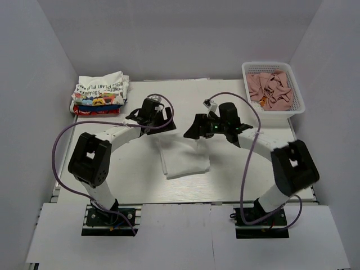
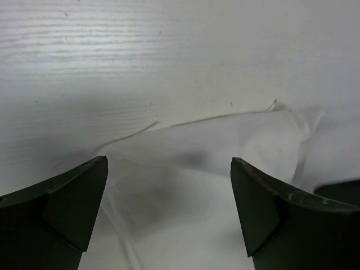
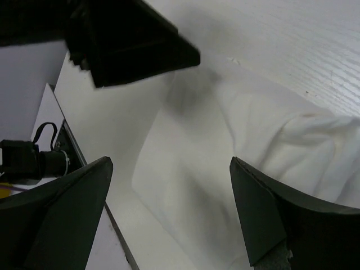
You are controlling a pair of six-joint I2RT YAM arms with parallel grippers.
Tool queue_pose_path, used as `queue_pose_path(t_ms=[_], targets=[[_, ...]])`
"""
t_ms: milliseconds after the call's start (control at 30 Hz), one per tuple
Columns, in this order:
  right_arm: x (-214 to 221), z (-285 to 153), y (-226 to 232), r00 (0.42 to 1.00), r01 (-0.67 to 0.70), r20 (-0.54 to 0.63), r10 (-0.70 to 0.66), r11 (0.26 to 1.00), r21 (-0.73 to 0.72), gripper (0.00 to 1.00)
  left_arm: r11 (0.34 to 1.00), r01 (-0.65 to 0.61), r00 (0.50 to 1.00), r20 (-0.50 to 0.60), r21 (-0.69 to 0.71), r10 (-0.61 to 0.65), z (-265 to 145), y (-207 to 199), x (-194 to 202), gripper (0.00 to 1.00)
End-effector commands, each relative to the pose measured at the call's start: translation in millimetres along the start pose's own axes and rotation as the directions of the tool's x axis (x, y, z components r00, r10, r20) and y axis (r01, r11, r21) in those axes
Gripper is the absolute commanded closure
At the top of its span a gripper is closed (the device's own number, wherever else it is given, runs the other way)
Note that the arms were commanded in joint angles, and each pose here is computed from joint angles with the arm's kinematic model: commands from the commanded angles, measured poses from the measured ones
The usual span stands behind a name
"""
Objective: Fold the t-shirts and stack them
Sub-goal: Smooth out wrinkles on the folded tshirt
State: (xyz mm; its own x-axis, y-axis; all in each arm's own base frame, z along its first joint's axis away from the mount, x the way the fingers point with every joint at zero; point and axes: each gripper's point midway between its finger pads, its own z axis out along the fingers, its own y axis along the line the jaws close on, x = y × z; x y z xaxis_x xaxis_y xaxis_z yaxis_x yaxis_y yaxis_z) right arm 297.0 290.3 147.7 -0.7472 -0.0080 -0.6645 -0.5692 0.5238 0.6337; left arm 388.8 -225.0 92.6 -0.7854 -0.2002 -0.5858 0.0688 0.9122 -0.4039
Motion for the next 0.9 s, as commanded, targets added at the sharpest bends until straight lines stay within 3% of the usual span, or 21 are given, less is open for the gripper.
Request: queue_pose_path(t_ms=[0, 67, 200, 400, 600, 700, 867], targets=[[-22.5, 31.8, -8.3, 0.999, -0.035, 0.031, 0.037, 0.998, -0.061, 0.10, 0.999, 0.001, 1.000, -0.027, 0.049, 0.000, 3.8, -7.8, 11.1, 0.00], [-21.3, 53.8, -26.6, 0.996, -0.093, 0.004, 0.094, 0.994, -0.056, 0.10, 1.000, 0.014, 0.998, -0.068, 0.023, -0.013, 19.5, -0.2, 22.4, 0.00], [-38.1, 76.2, -81.9, 0.984, -0.164, 0.082, 0.159, 0.984, 0.062, 0.10, 0.997, 0.042, 0.992, -0.113, -0.058, -0.048, 31.7, 24.3, 32.8, 0.00], [1.9, 80.6, -149.7, 0.947, -0.320, 0.082, 0.309, 0.924, 0.208, 0.10, 0.968, 0.016, 0.989, -0.136, -0.250, -0.052, 41.9, 67.4, 51.4, 0.00], [8.9, 77.8, -140.5, 0.948, -0.316, 0.009, 0.318, 0.942, 0.114, 0.10, 0.946, 0.018, 0.989, -0.134, -0.325, -0.064, 49.8, 83.3, 49.6, 0.00], [-19.4, 71.8, -117.0, 0.976, -0.217, 0.004, 0.217, 0.974, 0.061, 0.10, 0.949, 0.017, 0.996, -0.074, -0.315, -0.042, 46.5, 71.0, 19.1, 0.00], [-75.7, 40.6, -84.8, 0.996, -0.044, 0.088, 0.035, 0.993, 0.106, 0.10, 0.962, 0.022, 0.999, 0.041, -0.273, -0.011, 8.0, 40.7, -20.5, 0.00]])
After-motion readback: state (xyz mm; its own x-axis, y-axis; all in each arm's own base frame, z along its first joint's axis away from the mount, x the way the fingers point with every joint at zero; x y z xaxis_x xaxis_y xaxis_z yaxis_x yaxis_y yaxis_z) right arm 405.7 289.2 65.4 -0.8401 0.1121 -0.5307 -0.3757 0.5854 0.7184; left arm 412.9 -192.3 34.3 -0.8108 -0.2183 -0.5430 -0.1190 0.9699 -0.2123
